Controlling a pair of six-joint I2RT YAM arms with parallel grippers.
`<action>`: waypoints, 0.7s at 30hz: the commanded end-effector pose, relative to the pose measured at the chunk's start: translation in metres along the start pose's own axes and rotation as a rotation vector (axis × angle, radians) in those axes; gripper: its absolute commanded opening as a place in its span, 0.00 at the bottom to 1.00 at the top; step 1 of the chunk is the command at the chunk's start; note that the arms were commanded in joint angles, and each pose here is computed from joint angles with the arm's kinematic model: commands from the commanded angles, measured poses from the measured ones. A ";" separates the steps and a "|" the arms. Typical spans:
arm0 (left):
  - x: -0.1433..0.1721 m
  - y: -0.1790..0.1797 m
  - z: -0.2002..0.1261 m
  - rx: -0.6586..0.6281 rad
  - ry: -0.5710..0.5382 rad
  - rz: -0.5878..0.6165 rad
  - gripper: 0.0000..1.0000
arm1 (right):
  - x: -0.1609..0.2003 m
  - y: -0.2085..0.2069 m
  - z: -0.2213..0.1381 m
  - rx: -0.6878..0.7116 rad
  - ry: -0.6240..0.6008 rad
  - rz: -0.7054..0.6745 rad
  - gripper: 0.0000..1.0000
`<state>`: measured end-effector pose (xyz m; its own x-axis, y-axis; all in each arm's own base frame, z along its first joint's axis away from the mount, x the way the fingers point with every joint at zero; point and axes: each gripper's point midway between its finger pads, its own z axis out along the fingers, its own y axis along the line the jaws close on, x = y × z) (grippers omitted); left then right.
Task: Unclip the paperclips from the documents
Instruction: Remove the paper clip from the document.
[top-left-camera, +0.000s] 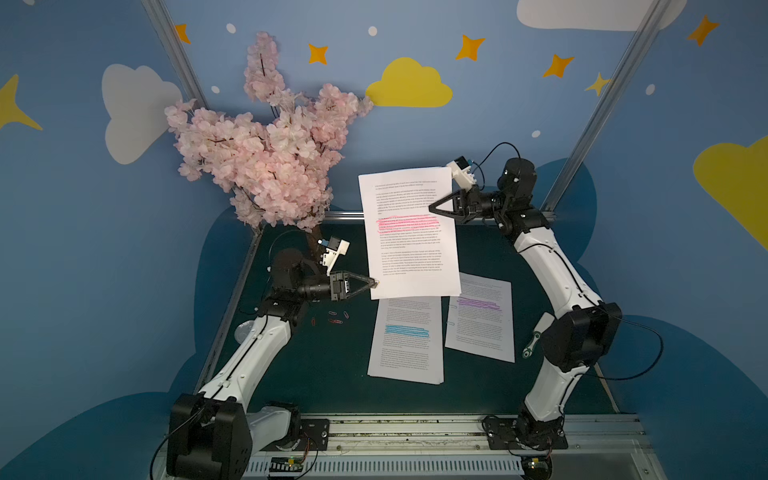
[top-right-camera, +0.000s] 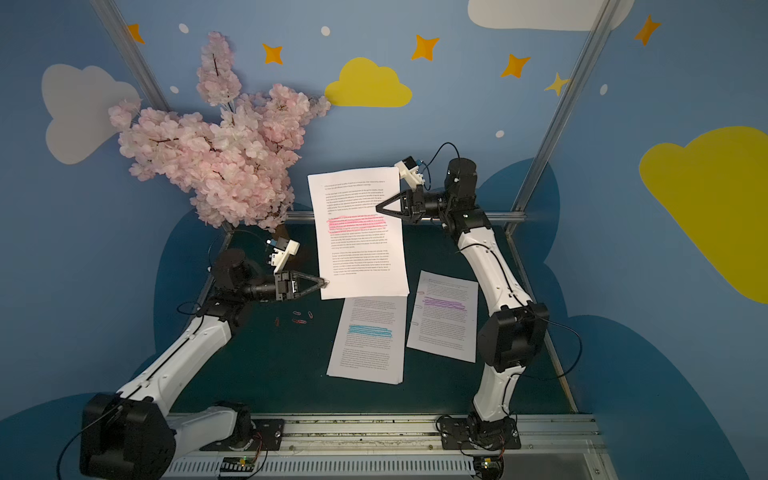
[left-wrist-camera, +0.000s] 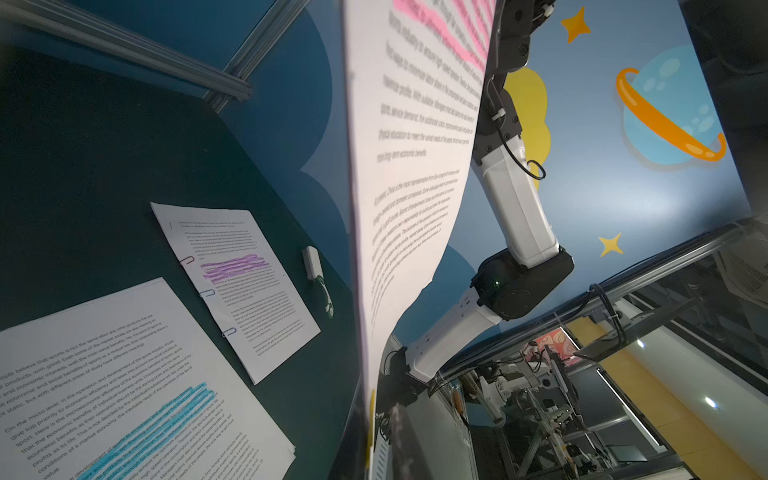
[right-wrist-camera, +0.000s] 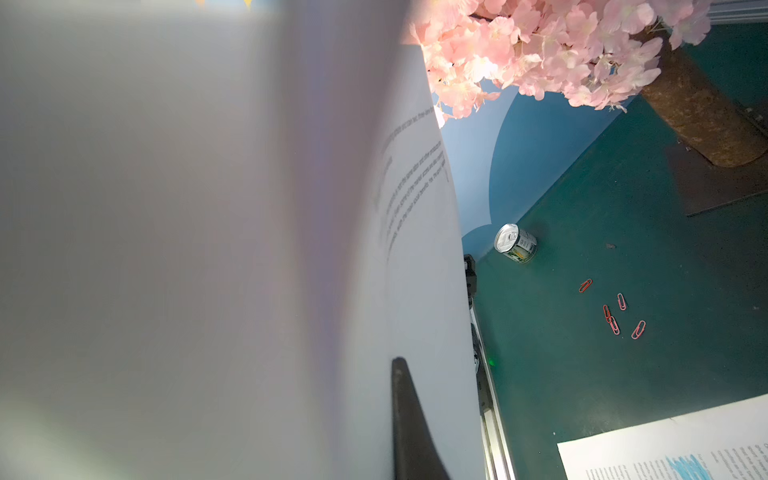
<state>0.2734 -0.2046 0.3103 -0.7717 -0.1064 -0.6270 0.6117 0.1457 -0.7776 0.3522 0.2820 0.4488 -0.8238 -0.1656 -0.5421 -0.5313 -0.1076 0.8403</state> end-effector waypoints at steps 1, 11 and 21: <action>-0.010 -0.009 -0.002 0.006 -0.012 0.056 0.11 | 0.005 0.008 0.002 -0.015 0.021 -0.035 0.00; -0.008 -0.006 -0.002 0.003 -0.004 0.040 0.03 | 0.006 0.004 0.000 -0.013 0.020 -0.028 0.00; -0.007 0.008 -0.011 -0.040 -0.020 0.016 0.03 | 0.004 0.001 -0.020 0.011 -0.013 -0.027 0.00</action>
<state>0.2790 -0.1969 0.3080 -0.7623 -0.1194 -0.6362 0.6153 0.1714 -0.7694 0.3579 0.2735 0.4366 -0.8344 -0.1643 -0.5261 -0.5170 -0.0973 0.8504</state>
